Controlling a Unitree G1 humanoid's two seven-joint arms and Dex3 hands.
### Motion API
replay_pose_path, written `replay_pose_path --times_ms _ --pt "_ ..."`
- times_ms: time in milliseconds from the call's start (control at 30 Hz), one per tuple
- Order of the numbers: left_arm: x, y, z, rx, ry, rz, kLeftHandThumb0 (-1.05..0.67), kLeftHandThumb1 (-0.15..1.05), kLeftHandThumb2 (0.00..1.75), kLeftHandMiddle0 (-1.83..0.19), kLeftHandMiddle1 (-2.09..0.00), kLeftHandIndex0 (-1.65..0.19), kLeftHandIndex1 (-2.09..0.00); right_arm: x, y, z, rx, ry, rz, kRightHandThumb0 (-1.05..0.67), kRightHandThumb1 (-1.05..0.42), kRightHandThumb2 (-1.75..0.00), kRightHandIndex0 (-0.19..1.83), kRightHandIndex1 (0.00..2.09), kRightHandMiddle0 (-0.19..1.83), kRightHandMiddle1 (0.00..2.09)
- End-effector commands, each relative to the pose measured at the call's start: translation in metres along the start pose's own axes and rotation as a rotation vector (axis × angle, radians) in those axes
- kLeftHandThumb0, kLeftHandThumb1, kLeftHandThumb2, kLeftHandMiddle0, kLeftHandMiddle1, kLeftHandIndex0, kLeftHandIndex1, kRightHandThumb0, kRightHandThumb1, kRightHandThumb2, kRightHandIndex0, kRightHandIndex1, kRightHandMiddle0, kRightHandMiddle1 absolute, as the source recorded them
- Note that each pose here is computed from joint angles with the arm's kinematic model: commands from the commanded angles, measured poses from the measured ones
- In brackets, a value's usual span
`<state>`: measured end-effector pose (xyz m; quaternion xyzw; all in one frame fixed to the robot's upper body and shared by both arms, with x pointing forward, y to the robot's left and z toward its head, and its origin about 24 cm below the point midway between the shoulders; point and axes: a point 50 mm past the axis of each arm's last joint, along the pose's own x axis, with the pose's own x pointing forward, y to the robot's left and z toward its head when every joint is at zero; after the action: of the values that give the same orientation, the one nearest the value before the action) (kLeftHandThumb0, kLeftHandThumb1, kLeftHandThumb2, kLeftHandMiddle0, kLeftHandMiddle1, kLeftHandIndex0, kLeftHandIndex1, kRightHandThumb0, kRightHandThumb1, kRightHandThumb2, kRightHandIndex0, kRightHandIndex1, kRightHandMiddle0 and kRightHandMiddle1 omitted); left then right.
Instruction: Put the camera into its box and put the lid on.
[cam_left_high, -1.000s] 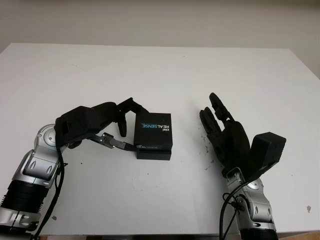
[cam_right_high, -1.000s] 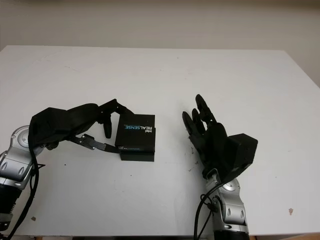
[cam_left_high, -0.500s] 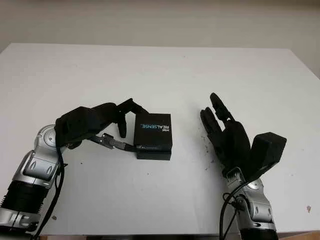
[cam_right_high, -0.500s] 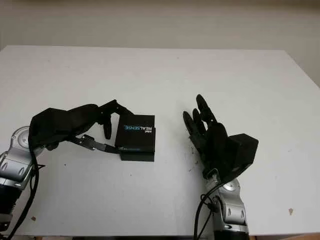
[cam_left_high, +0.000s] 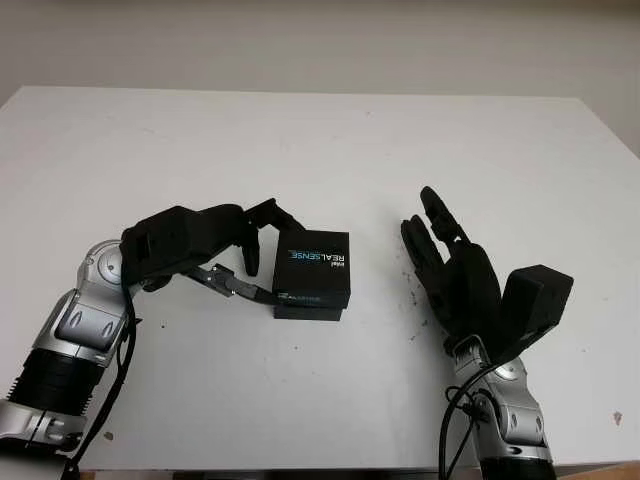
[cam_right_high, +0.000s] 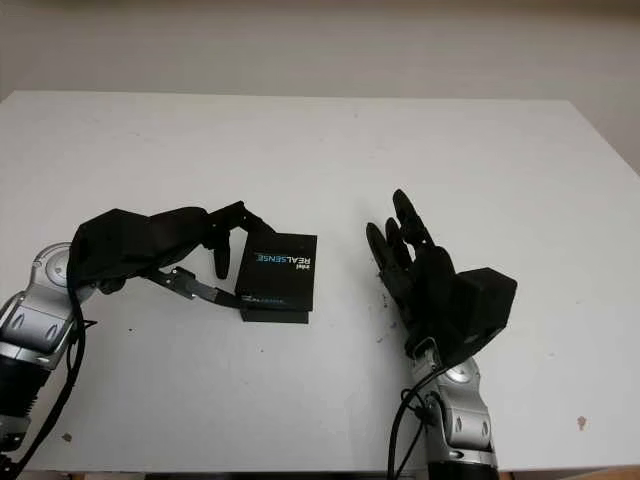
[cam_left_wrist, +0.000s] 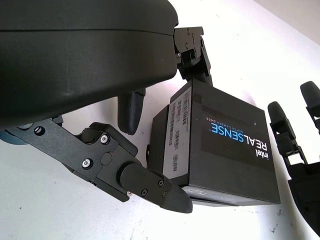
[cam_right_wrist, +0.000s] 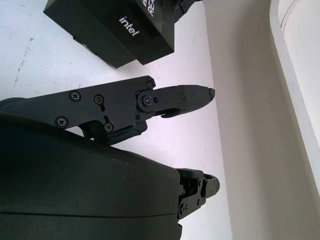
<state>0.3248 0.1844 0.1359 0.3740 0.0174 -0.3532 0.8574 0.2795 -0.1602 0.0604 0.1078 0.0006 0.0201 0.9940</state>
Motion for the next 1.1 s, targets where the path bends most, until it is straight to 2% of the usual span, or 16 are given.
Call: replay_pose_path --times_ms 0,267,600,1067 --pt "0.004 0.001 0.004 0.008 -0.02 -0.01 -0.35 1.05 0.31 -0.72 -2.09 -0.46 -2.09 -0.001 0.001 0.003 0.01 -0.014 0.0 -0.48 -1.05 -0.18 0.07 0.06 0.12 0.06" --pt "0.005 -0.001 0.004 0.011 -0.028 -0.013 -0.37 1.05 0.31 -0.73 -2.09 -0.47 -2.09 -0.002 0.0 0.004 0.003 -0.013 -0.001 -0.48 -1.05 -0.19 0.07 0.06 0.13 0.06" --pt "-0.001 -0.001 0.001 0.022 0.008 -0.012 -0.36 1.05 0.32 -0.71 -2.09 -0.41 -2.09 0.0 0.0 0.004 -0.003 -0.015 0.0 -0.49 -1.05 -0.18 0.06 0.05 0.12 0.06" --pt "-0.02 -0.002 -0.007 -0.001 0.036 -0.003 -0.35 1.05 0.31 -0.69 -2.09 -0.38 -2.09 0.0 0.001 0.004 -0.001 -0.013 0.0 -0.49 -1.05 -0.19 0.06 0.05 0.12 0.06"
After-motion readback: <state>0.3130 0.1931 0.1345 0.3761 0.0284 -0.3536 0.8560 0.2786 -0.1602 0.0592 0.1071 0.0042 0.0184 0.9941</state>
